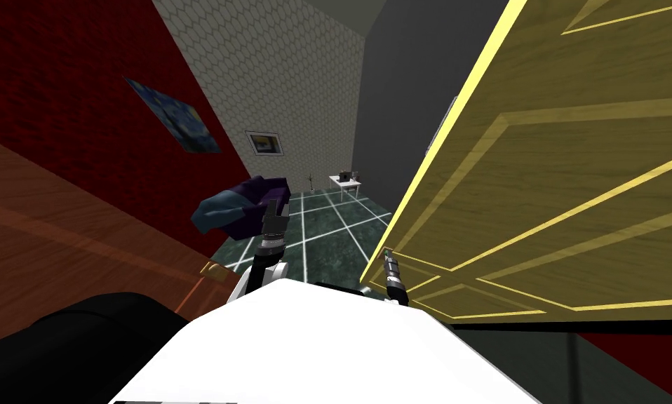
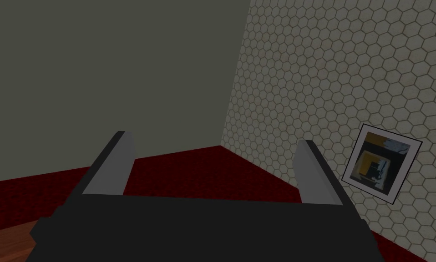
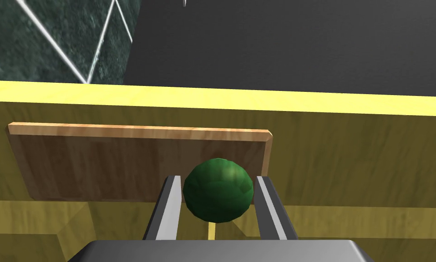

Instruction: Push the door open

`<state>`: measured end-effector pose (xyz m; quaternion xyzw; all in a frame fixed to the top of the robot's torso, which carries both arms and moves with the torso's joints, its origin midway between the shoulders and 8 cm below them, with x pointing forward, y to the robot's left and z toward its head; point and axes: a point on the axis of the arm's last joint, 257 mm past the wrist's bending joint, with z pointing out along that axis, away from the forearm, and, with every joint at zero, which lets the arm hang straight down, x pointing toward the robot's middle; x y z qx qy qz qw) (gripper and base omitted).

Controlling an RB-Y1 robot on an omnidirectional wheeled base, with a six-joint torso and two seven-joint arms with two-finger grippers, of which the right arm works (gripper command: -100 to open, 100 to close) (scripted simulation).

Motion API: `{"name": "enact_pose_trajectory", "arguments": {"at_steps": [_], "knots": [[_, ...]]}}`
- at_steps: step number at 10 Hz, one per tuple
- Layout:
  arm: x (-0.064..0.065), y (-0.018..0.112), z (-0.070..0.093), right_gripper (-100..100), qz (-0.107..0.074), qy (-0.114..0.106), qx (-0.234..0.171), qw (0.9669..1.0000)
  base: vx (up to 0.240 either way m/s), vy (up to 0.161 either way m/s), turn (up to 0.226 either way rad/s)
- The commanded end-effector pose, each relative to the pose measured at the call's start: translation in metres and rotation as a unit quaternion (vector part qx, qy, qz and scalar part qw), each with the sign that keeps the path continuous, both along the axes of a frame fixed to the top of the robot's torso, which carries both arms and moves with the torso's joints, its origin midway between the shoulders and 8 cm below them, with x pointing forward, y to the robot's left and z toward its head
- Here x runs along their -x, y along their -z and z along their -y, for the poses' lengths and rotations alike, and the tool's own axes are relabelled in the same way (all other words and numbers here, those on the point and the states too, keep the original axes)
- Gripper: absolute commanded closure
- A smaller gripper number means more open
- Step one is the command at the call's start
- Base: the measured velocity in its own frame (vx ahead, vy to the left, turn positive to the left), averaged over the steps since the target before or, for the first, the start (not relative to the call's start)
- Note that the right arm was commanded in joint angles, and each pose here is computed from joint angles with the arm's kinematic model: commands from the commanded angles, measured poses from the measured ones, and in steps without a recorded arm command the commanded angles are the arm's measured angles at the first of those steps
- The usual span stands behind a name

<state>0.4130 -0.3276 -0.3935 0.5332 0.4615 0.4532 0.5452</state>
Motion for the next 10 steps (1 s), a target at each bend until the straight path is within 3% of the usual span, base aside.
{"name": "enact_pose_trajectory", "arguments": {"at_steps": [1,5,10], "knots": [[-0.001,-0.002,0.001,100,0.003,0.000,0.000,1.0000,0.000,0.000,0.000],[0.001,-0.002,0.023,100,-0.001,0.023,0.005,0.9997,0.152,0.020,-0.034],[0.004,-0.004,0.054,100,0.000,0.066,-0.001,0.9978,0.211,0.051,-0.074]]}}
